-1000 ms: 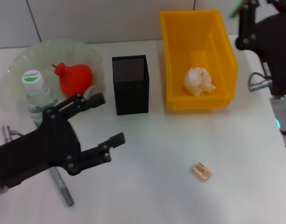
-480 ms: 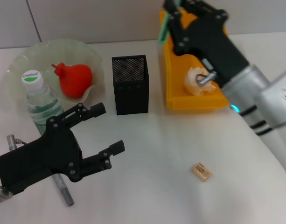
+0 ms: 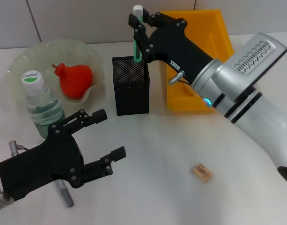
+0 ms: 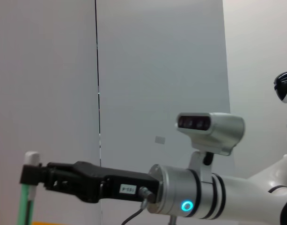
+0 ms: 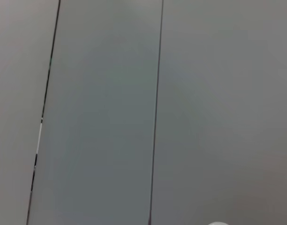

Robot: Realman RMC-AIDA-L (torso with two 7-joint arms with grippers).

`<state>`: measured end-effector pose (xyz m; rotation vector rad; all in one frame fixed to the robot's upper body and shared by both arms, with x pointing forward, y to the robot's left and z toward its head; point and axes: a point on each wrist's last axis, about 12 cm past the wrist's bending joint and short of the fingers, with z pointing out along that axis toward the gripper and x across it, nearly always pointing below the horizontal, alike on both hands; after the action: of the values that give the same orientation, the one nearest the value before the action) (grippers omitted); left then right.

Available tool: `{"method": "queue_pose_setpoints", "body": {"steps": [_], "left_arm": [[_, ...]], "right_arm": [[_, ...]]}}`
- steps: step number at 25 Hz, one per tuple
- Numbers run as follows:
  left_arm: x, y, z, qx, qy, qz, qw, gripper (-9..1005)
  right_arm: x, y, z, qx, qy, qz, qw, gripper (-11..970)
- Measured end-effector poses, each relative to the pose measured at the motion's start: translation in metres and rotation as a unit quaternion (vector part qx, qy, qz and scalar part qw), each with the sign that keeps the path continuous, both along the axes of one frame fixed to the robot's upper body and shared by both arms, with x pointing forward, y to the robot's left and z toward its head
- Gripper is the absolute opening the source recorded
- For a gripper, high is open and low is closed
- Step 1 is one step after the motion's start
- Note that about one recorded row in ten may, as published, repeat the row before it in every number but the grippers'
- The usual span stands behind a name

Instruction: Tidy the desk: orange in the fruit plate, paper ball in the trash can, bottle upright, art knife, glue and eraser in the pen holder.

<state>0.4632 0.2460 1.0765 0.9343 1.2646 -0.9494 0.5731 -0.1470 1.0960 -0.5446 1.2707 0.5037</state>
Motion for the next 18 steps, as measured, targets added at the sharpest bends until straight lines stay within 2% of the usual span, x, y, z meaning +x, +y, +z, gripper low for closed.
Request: {"method": "queue_pose_setpoints", "body": {"steps": [18], "left_arm": [[0.002,-0.001,-0.001,0.0,0.002,-0.003,1.0,806]], "right_arm": [[0.017,0.006,-0.011,-0.015,0.062,0.007,0.998,226]]}}
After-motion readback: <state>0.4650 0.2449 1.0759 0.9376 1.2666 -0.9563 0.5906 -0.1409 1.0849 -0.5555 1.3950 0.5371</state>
